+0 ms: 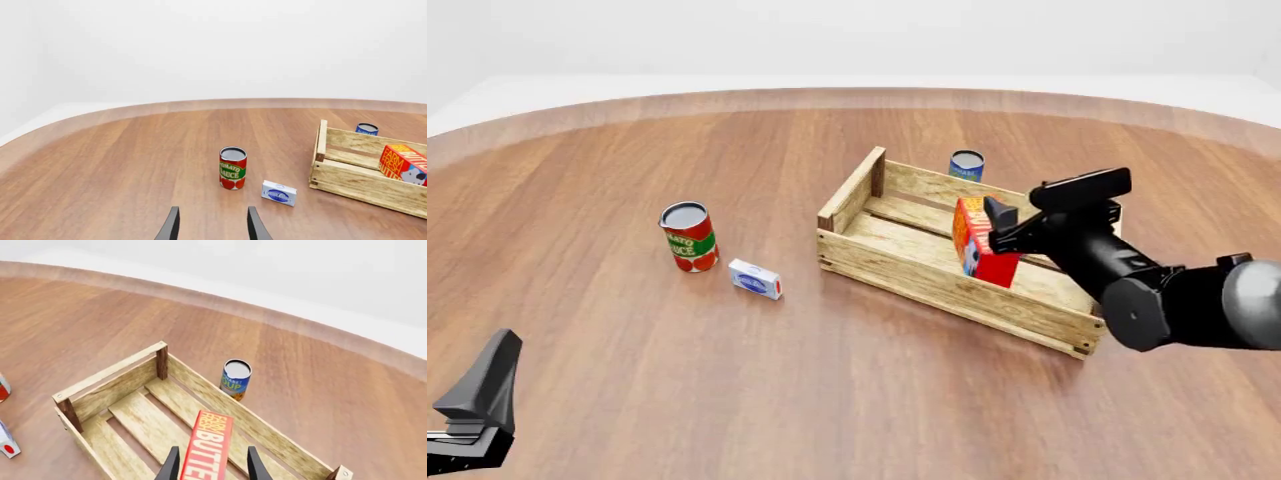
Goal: Pick up the butter and put it in the tray.
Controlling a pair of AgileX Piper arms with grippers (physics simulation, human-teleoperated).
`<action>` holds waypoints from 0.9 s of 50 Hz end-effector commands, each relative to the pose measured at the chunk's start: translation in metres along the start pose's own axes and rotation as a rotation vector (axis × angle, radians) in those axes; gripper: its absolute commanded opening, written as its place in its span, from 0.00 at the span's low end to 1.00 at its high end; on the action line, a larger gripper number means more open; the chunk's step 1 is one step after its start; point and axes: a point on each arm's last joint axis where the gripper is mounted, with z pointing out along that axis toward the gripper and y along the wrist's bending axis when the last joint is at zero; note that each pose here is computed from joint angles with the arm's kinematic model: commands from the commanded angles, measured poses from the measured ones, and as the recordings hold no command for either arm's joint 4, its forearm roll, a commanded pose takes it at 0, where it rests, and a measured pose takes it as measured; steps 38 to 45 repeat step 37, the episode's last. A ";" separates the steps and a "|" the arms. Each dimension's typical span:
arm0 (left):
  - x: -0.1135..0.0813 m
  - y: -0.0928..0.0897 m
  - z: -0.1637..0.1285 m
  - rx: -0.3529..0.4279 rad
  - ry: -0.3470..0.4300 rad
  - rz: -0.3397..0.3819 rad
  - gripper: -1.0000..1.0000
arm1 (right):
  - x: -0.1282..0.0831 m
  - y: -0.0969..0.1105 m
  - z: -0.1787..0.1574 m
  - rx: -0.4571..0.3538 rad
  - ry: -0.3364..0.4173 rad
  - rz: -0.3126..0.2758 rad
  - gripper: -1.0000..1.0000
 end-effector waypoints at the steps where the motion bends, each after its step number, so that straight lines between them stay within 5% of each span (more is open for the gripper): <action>1: 0.000 0.000 0.000 0.000 0.000 0.000 1.00 | -0.013 -0.003 -0.014 0.008 -0.030 0.004 1.00; 45: 0.000 0.000 0.000 0.000 0.000 0.000 1.00 | -0.036 -0.001 -0.074 -0.002 -0.130 0.057 1.00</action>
